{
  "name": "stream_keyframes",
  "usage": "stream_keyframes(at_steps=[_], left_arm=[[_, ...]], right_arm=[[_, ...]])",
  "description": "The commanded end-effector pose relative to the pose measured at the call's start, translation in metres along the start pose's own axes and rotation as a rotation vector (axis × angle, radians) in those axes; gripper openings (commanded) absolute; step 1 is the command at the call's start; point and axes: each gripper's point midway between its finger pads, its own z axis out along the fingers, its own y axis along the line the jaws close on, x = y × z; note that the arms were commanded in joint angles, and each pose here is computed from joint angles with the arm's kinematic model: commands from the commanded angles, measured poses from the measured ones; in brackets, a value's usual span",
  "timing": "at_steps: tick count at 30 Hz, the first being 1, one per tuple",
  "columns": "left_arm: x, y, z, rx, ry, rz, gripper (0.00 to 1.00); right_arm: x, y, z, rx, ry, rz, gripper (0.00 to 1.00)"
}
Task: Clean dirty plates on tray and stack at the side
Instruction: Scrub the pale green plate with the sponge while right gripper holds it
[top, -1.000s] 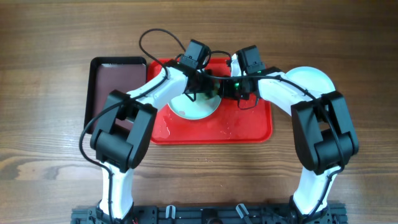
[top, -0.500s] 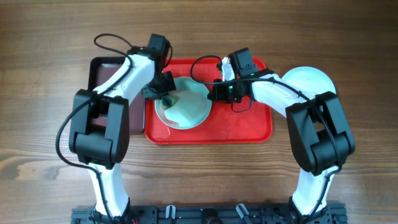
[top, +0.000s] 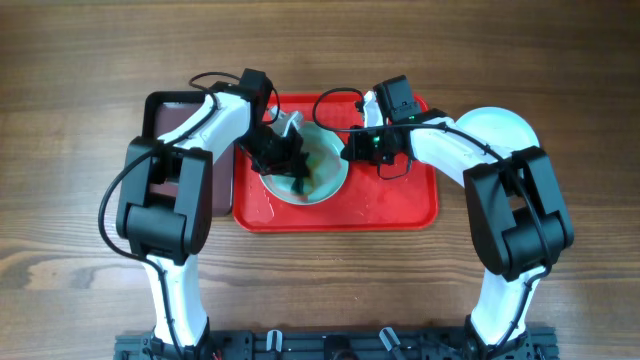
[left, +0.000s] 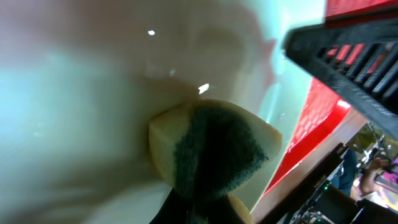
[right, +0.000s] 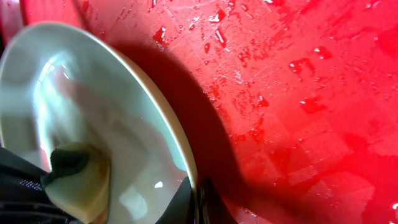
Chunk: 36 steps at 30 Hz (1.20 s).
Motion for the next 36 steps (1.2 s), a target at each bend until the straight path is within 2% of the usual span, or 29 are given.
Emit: stream_keyframes(at_steps=[1,4,6,9,12,15,18,21,23,26,28,30,32,34,36], left_arm=[[0.001,-0.009,0.014,0.046,0.014,0.061,0.04],[-0.011,-0.014,0.017,0.049,-0.029,0.11,0.04],[-0.021,-0.006,0.017,-0.003,-0.068,0.054,0.04],[-0.037,0.037,0.01,-0.25,-0.17,-0.146,0.04],[-0.045,0.093,-0.019,-0.587,-0.309,-0.302,0.04],[-0.045,0.118,-0.046,-0.78,-0.396,-0.368,0.04],[-0.03,0.139,-0.077,-0.976,-0.47,-0.486,0.04],[-0.014,0.147,-0.089,-1.064,-0.469,-0.553,0.04],[-0.008,0.144,-0.085,-1.063,-0.438,-0.553,0.04],[-0.006,0.131,-0.065,-0.968,-0.369,-0.523,0.04],[-0.005,0.108,-0.037,-0.808,-0.249,-0.412,0.04],[-0.004,0.068,-0.003,-0.551,-0.116,-0.237,0.04],[-0.002,0.033,0.015,-0.351,-0.049,-0.112,0.04],[-0.002,0.014,0.023,-0.259,-0.034,-0.05,0.04],[-0.007,0.007,0.027,-0.242,-0.047,-0.02,0.04]], right_arm=[[0.007,-0.02,0.009,0.067,0.015,0.039,0.04],[0.007,-0.02,0.009,0.067,0.015,0.038,0.04],[0.007,-0.02,0.009,0.07,0.015,0.039,0.04],[0.007,-0.02,0.009,0.07,0.016,0.039,0.04],[0.007,-0.02,0.009,0.07,0.016,0.039,0.04],[0.007,-0.02,0.009,0.07,0.015,0.039,0.04],[0.007,-0.02,0.009,0.07,0.015,0.039,0.04],[0.006,-0.02,0.009,0.069,0.013,0.038,0.04],[0.006,-0.02,0.009,0.069,0.013,0.038,0.04],[0.006,-0.02,0.009,0.069,0.013,0.038,0.04],[0.006,-0.02,0.009,0.069,0.014,0.039,0.04],[0.006,-0.02,0.009,0.069,0.013,0.038,0.04],[0.006,-0.02,0.009,0.069,0.014,0.039,0.04],[0.006,-0.02,0.009,0.069,0.014,0.038,0.04],[0.006,-0.02,0.009,0.069,0.014,0.038,0.04]])
